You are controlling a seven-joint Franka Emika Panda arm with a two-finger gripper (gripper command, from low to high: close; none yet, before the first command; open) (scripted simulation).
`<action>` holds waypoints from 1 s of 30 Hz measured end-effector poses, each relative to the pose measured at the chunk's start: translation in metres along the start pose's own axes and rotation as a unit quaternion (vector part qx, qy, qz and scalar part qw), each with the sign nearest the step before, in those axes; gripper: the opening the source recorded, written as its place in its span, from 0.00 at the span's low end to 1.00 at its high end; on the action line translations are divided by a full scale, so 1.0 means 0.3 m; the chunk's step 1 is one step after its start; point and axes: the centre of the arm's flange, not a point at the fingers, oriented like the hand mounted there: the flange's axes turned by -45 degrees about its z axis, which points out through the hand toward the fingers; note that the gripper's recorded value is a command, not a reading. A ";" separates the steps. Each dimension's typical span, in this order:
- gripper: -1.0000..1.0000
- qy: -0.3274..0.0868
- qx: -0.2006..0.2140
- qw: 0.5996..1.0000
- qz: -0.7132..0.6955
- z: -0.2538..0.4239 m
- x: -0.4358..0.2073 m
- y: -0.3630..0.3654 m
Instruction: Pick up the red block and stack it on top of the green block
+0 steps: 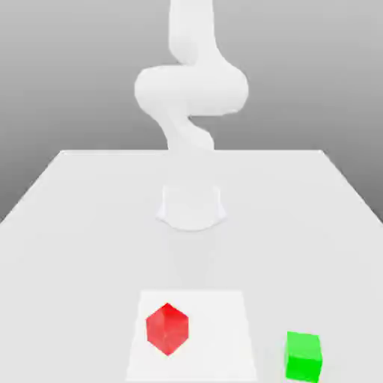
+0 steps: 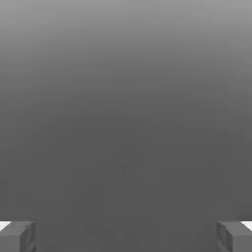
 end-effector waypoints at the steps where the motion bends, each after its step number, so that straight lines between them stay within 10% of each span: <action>1: 0.50 -0.017 -0.006 1.000 0.014 0.082 -0.012 0.003; 21: 0.50 -0.314 -0.121 0.899 0.280 1.202 -0.827 0.167; 27: 0.50 -0.328 -0.125 0.890 0.292 1.371 -1.004 0.172; 28: 0.00 -0.328 -0.125 0.890 0.291 1.389 -1.022 0.173; 30: 0.00 -0.328 -0.125 0.890 0.291 1.389 -1.022 0.173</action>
